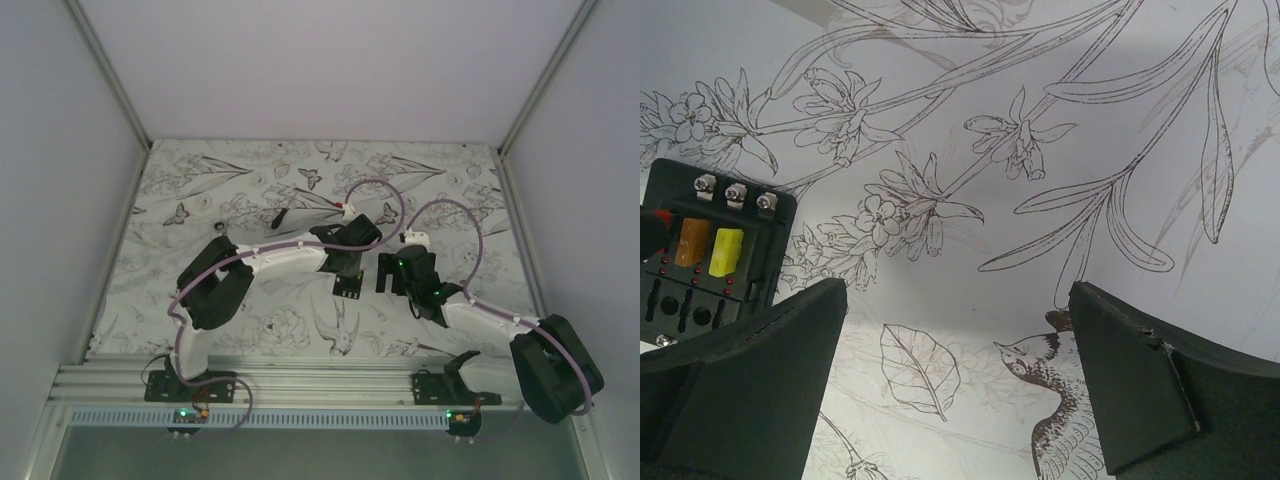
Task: Snap on the fuse box
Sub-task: Install the fuse at the fuse box base.
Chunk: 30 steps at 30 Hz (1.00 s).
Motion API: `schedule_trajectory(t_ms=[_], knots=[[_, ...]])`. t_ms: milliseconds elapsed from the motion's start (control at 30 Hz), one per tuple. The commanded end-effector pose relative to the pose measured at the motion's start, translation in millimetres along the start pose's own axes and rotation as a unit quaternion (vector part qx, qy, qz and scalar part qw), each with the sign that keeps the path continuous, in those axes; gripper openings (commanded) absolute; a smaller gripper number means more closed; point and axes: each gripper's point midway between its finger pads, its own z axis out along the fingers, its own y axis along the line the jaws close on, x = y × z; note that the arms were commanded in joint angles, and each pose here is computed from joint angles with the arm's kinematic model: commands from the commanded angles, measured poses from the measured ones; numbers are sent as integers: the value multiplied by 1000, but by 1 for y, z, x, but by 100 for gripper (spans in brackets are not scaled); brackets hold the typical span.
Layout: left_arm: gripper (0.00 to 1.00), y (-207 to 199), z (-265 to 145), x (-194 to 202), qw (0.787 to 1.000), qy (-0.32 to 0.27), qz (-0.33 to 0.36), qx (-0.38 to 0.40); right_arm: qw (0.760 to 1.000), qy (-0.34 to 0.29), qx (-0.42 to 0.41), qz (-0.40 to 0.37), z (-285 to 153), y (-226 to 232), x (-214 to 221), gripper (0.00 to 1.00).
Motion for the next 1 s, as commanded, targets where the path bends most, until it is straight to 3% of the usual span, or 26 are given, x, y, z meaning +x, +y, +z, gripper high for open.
schedule_trajectory(t_ms=[0,300,633,967], knots=[[0,33,10,54,996,76,23,-51,1000,-25,-11,4,1,8,-22,100],[0,42,-7,70,992,100,49,-65,1000,-22,-13,3,2,9,-22,100],[0,32,-10,56,989,115,39,-79,1000,-20,-15,2,1,10,-22,100],[0,37,4,62,987,118,19,-105,1000,-19,-17,1,2,11,-21,100]])
